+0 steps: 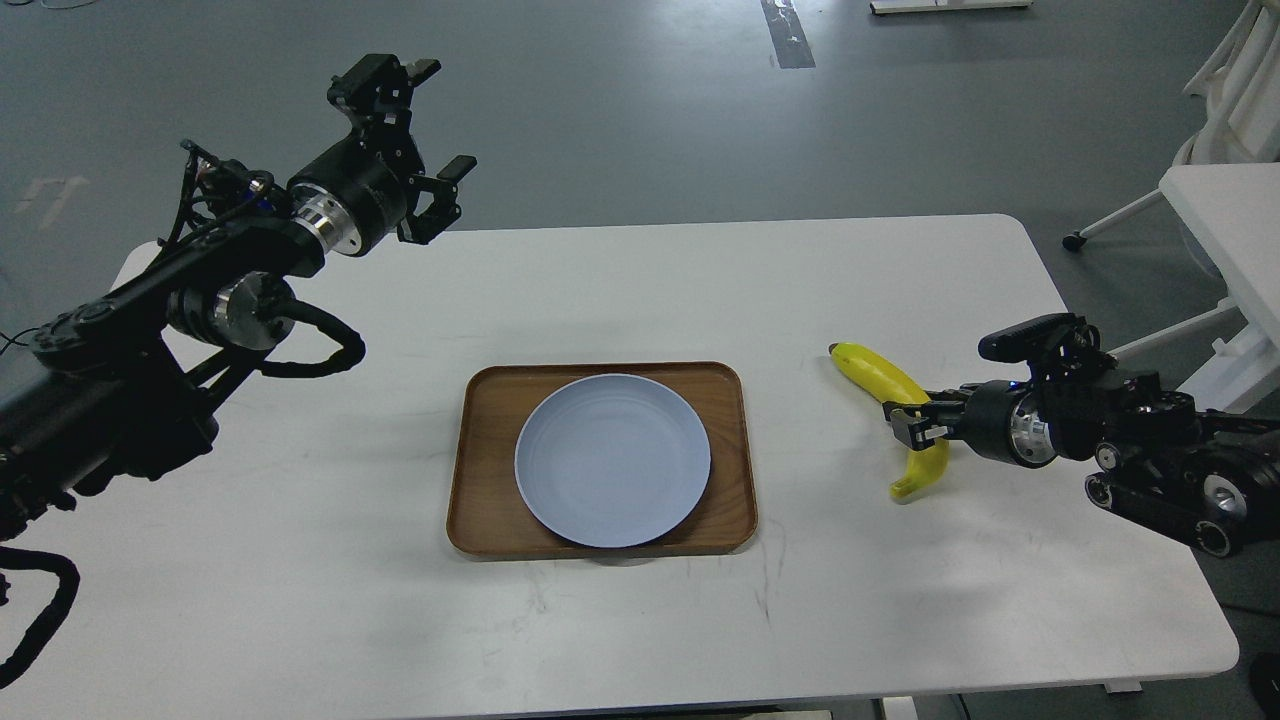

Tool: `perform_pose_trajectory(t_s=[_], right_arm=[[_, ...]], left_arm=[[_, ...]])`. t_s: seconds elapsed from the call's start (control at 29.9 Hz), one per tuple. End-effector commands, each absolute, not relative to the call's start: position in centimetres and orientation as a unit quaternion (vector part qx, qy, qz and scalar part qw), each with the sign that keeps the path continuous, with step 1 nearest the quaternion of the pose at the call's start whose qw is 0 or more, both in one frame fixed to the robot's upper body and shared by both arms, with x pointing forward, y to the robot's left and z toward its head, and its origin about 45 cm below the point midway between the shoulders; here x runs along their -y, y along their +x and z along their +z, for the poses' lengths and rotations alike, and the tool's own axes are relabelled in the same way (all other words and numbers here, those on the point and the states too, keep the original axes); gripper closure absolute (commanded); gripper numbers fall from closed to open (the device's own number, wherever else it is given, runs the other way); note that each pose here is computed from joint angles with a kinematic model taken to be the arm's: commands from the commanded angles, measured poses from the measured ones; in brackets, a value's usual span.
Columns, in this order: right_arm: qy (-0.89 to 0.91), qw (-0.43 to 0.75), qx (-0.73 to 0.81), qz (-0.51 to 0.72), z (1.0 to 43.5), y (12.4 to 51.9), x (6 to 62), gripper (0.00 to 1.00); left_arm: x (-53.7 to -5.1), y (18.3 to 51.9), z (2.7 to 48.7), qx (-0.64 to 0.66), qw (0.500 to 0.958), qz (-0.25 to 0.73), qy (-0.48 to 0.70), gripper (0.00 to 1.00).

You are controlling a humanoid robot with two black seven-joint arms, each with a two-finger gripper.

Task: Place banana on plate with both arms
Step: 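Lift the banana with the right gripper and move it over the plate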

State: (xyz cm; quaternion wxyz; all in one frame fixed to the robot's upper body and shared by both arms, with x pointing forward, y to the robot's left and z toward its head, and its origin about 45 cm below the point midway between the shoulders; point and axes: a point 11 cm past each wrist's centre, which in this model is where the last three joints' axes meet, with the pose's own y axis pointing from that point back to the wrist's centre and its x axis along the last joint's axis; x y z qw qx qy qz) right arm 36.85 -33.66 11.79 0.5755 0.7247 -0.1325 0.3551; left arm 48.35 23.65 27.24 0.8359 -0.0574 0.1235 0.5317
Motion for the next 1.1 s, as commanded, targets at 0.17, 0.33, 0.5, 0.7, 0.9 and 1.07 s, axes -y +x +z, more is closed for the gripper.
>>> perform_pose_trajectory(t_s=[0.17,0.33,0.5,0.7,0.9,1.07], right_arm=[[0.718,0.56,0.159,0.381,14.5,39.1,32.9,1.0],[0.712,0.533,0.171,0.424,18.8,41.7,30.6,1.0],[0.72,0.49,0.161,0.465,21.9,42.8,26.3,1.0],[0.747,0.43,0.118,0.493,22.8,41.8,19.4,1.0],[0.77,0.389,0.071,0.501,22.0,40.2,14.6,1.0],[0.776,0.384,0.026,0.499,20.0,38.6,11.8,1.0]], left_arm=[[-23.2,48.1,27.3,-0.104,0.844,0.524,-0.043,0.02],[-23.2,48.2,27.3,-0.103,0.844,0.524,-0.044,0.02],[-23.2,48.2,27.3,-0.103,0.844,0.524,-0.044,0.02],[-23.6,48.2,27.4,-0.101,0.843,0.527,-0.043,0.02],[-23.6,48.2,27.4,-0.101,0.842,0.528,-0.044,0.02],[-23.9,48.2,27.5,-0.098,0.841,0.53,-0.042,0.02]])
